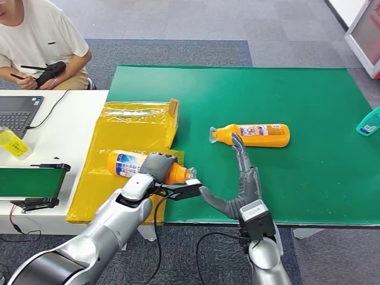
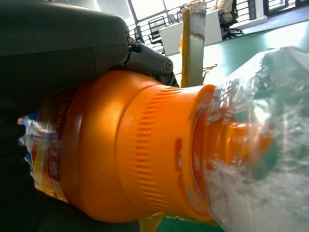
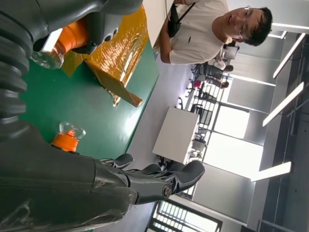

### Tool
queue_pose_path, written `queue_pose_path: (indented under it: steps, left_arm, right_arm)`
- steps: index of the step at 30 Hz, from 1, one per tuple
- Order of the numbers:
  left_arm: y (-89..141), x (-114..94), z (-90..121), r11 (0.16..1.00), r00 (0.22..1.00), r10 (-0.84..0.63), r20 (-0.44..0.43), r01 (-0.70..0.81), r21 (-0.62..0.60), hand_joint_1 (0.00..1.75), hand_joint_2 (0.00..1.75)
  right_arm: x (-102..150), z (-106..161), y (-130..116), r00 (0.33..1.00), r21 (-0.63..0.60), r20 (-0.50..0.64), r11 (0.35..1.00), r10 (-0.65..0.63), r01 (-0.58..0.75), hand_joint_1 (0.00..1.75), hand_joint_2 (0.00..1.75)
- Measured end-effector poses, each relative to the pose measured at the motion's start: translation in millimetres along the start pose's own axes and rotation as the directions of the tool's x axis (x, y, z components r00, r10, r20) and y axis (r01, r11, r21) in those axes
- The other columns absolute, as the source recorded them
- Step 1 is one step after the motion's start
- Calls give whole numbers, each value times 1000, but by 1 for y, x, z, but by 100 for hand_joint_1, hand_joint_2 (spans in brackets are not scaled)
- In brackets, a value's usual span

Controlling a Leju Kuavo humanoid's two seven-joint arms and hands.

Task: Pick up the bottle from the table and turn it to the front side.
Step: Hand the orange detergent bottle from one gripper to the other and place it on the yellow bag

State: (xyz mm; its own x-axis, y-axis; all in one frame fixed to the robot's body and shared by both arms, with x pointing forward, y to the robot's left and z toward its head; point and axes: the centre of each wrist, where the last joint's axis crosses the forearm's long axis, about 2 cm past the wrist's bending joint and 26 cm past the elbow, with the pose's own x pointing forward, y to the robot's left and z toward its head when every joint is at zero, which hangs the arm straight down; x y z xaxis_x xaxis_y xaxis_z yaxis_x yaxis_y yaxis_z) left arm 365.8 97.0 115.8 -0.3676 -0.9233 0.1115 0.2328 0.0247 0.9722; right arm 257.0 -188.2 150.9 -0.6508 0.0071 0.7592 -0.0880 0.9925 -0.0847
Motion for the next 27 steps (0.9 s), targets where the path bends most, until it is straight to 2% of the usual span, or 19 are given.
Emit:
queue_pose_path:
  steps: [1, 2, 3, 6, 7, 20, 27]
  left_arm:
    - [-1, 0, 0, 1000, 1000, -2, 0, 2, -5, 105, 175]
    - [-1, -1, 0, 1000, 1000, -3, 0, 3, -8, 105, 175]
    - [-2, -1, 0, 1000, 1000, -4, 0, 4, -10, 98, 175]
    - [-2, -1, 0, 1000, 1000, -6, -1, 6, -16, 19, 175]
    - [-2, -1, 0, 1000, 1000, -6, -1, 6, -19, 0, 175]
    - [-11, -2, 4, 1000, 1000, 24, 15, -24, 17, 0, 175]
    - [-21, 1, 12, 989, 991, 121, 61, -125, 81, 0, 175]
  right_arm:
    - [0, 1, -1, 1000, -3, -1, 1000, 2, -2, 0, 175]
    - [1, 2, -2, 1000, -5, -2, 1000, 4, -4, 0, 175]
    - [1, 2, -3, 1000, -7, -3, 1000, 6, -6, 0, 175]
    - [1, 3, -5, 1000, -12, -4, 1000, 10, -10, 0, 175]
    - [1, 3, -5, 1000, -14, -5, 1000, 11, -12, 0, 175]
    - [1, 9, -11, 999, -21, -20, 999, 43, -44, 0, 175]
    - [1, 14, -11, 997, -13, -41, 998, 68, -69, 0, 175]
